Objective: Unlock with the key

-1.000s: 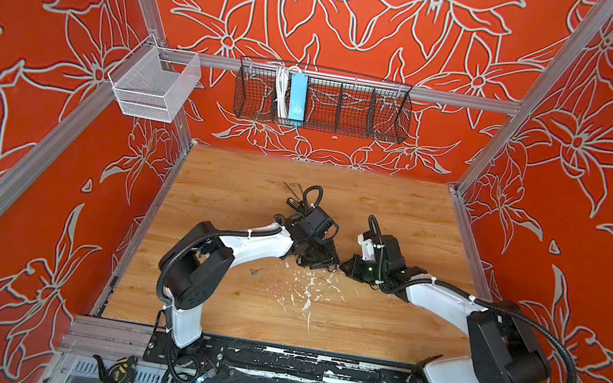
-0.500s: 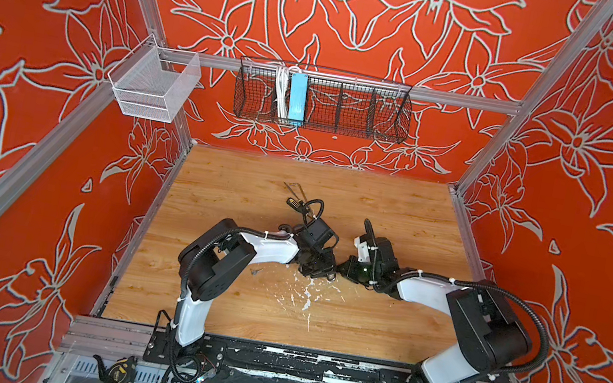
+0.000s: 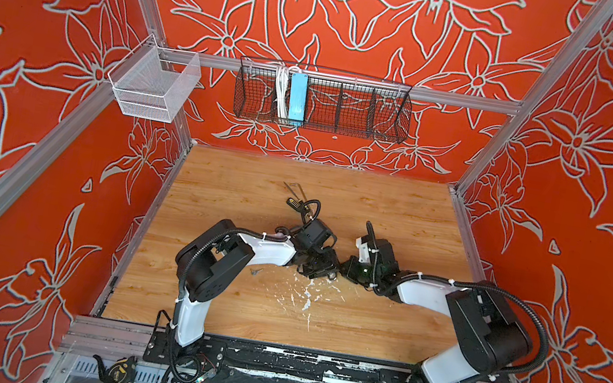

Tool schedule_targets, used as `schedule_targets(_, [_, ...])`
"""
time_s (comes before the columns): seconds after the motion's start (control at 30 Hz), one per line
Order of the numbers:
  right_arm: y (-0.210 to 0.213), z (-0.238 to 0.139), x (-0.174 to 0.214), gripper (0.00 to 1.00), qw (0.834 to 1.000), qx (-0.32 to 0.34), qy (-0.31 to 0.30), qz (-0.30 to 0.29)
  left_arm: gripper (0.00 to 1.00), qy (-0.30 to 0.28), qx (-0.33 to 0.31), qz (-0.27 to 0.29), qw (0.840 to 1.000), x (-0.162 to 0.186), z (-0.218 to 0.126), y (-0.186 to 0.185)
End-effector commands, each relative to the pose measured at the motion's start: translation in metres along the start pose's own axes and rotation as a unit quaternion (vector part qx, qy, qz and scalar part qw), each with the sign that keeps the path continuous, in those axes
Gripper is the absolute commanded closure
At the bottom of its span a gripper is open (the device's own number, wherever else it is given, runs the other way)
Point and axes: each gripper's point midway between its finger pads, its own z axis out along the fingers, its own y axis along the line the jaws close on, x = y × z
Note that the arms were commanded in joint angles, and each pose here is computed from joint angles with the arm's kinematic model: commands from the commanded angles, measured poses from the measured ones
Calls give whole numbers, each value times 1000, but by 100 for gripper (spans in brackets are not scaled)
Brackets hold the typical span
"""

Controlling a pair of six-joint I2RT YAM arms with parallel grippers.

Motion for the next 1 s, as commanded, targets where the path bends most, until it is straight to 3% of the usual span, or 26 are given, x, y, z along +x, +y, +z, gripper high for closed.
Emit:
schedule_targets(0.0, [22,-4,7,100,999,-36,10,-5,34,2,-5,-3,1000,8,0,8])
schedule_targets(0.1, [29,-6,7,100,999,-47,6,-10,30,-6,-4,-3,1000,7,-2,9])
schedule_targets(0.3, [36,-5,7,100,998,-54,6,-18,31,-13,7,-5,1000,6,-6,9])
schedule_targets(0.63, [60,-6,22,100,995,-92,22,-34,51,-28,9,-37,999,6,-13,29])
schedule_targets(0.8, [46,-8,21,100,998,-53,14,-29,51,-24,-1,-46,999,11,-17,38])
schedule_targets(0.9, [47,-11,19,100,998,-47,11,-34,43,-15,0,-50,999,17,-21,39])
schedule_targets(0.97, [47,-12,19,100,998,-44,12,-36,43,-12,13,-53,998,21,-25,37])
